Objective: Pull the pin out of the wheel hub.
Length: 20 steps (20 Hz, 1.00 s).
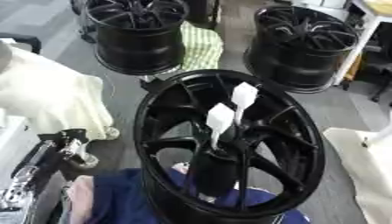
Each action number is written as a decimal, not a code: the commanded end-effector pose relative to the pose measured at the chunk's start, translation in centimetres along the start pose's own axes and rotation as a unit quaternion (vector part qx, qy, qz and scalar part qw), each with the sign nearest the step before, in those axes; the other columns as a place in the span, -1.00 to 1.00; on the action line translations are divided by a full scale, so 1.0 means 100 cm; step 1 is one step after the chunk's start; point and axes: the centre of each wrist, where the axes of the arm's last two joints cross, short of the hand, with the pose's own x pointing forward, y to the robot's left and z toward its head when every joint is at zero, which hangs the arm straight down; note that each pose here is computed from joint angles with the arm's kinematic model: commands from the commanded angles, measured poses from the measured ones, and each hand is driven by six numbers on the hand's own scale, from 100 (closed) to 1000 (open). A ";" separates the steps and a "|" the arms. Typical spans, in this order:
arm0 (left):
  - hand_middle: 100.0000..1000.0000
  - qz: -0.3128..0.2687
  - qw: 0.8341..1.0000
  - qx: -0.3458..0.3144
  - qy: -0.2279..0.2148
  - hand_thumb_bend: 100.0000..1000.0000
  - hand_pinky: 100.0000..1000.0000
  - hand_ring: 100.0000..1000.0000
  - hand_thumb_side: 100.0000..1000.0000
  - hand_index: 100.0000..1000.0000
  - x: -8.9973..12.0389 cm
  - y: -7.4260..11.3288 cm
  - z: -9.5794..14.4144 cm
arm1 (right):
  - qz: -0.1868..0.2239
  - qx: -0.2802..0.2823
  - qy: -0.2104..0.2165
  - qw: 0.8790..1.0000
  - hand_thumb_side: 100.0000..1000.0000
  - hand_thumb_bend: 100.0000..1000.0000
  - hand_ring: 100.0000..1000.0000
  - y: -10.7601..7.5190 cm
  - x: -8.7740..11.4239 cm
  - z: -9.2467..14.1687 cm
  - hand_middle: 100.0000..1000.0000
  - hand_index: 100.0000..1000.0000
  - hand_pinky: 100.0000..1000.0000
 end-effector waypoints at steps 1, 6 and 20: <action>0.18 -0.013 1.000 0.010 -0.022 -0.81 -0.11 0.62 -0.01 0.52 0.014 0.009 -0.003 | -0.031 -0.057 0.059 0.996 -0.33 -0.85 0.63 0.017 -0.022 0.004 0.71 0.85 0.48; 0.18 -0.012 0.999 0.015 -0.029 -0.79 -0.11 0.62 -0.03 0.52 0.016 0.011 -0.003 | -0.115 -0.161 0.120 0.973 -0.18 -0.71 0.63 0.068 -0.041 0.003 0.75 0.82 0.47; 0.18 -0.005 0.999 0.014 -0.038 -0.80 -0.12 0.62 -0.02 0.52 0.018 0.007 -0.004 | -0.327 -0.414 0.109 0.842 -0.46 -0.76 0.07 0.149 -0.002 -0.025 0.25 0.63 0.04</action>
